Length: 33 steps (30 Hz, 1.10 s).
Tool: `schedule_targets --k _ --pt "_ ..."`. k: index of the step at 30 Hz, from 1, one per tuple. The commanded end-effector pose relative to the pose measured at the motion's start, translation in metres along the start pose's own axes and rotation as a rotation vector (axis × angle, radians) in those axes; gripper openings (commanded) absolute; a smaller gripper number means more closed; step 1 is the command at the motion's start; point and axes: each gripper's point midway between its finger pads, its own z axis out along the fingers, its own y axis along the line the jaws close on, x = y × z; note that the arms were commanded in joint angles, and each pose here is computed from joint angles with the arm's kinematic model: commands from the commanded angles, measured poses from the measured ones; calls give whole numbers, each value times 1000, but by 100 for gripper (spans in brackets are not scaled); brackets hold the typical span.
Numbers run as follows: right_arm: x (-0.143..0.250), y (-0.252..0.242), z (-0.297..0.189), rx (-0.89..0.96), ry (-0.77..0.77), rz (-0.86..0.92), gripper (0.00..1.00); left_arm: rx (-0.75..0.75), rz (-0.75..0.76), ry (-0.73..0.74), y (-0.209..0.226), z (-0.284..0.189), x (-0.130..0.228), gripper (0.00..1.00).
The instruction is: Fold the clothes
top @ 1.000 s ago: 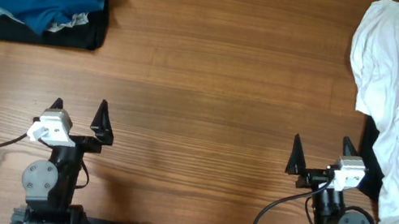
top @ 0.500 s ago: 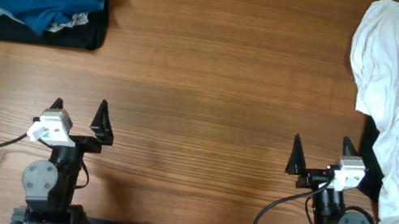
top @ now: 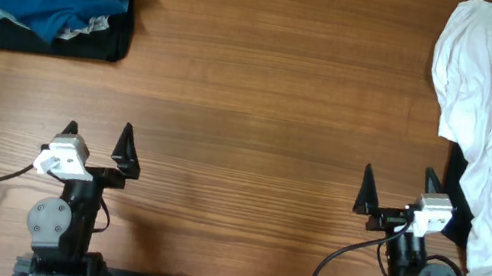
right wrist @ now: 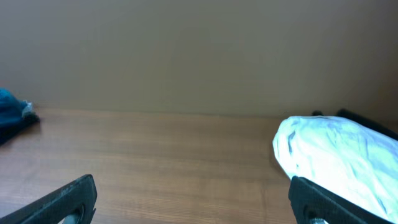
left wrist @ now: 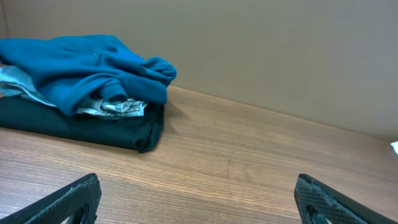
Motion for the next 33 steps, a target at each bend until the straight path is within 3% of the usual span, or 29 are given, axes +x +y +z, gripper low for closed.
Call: schedule_targets --k 1,6,10,15,18,22,25,30,33 --pt "-27 9 -2 -55 -109 40 100 114 -7 21 -20 -1 4 100" --pt "-74 13 -6 -73 -193 35 100 134 2 -1 -29 -7 -19 100" --pt "-127 15 7 -81 -187 -42 100 125 -11 67 -39 -8 -50 100" --pt "-199 30 61 -181 -114 -91 100 73 -47 292 -53 15 -109 100" --pt "-205 36 109 -244 28 -65 100 40 -48 439 -55 33 -125 100" --pt "-149 31 190 -270 377 14 100 -11 -45 704 -50 66 -117 100" --pt "-95 25 229 -260 519 45 100 27 -92 804 -52 91 -90 100" --pt "0 -42 261 36 698 -59 100 23 -126 912 -45 108 -55 100" --pt "75 -87 259 140 854 -40 88 21 -130 925 -43 115 -48 100"
